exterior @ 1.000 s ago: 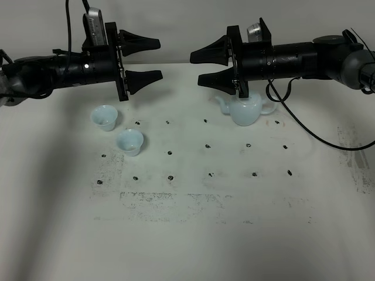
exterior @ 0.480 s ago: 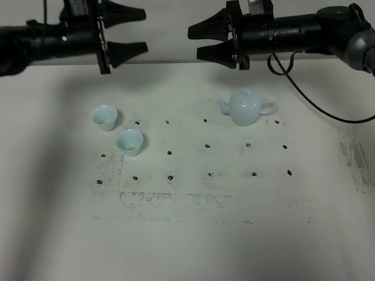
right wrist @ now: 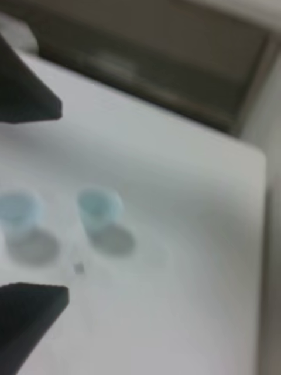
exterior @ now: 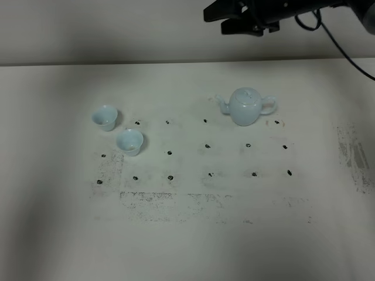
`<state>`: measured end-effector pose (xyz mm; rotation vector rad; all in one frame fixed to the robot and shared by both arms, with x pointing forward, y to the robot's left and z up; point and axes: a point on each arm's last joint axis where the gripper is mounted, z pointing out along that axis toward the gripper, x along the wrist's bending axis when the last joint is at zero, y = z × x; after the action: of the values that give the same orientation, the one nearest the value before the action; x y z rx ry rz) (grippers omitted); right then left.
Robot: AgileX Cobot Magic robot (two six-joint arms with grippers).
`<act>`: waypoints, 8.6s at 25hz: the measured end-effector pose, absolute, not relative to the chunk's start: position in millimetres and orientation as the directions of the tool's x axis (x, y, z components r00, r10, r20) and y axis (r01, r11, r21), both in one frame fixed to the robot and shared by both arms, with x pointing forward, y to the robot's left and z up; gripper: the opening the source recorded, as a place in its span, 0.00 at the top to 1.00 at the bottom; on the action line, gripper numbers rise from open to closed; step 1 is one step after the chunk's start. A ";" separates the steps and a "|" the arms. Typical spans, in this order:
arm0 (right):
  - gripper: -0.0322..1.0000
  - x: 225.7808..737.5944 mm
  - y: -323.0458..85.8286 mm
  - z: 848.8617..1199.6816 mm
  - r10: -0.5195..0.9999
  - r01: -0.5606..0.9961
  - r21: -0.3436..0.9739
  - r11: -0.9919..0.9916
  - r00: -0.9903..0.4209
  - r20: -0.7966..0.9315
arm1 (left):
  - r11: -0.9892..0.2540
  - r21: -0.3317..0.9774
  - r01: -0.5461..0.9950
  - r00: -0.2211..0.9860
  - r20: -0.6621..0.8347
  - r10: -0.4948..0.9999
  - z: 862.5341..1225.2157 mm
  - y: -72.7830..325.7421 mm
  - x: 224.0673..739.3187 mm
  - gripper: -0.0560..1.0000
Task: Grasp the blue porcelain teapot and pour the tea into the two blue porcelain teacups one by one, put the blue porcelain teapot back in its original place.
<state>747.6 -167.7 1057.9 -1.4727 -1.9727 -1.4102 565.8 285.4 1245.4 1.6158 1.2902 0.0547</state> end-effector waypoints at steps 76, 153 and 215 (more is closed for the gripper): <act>0.43 749.7 -177.1 1064.8 0.600 0.822 0.570 0.014 -0.463 0.653 | -0.023 0.812 0.583 0.127 -0.063 0.990 1031.9 288.9 232.0 0.37; 0.43 716.0 -212.9 971.4 0.946 0.762 0.571 0.305 -0.172 -0.276 | -0.023 0.812 0.583 0.127 -0.063 0.990 1032.0 288.9 232.1 0.37; 0.43 646.8 -188.4 1011.1 0.751 0.738 0.144 0.659 -0.656 -0.077 | -0.024 0.813 0.582 0.128 -0.062 0.990 1032.0 288.9 232.1 0.37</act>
<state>646.8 -188.4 1011.1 -1.3428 -2.9787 -0.1641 232.1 288.9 1032.0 1.6943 1.5386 0.7246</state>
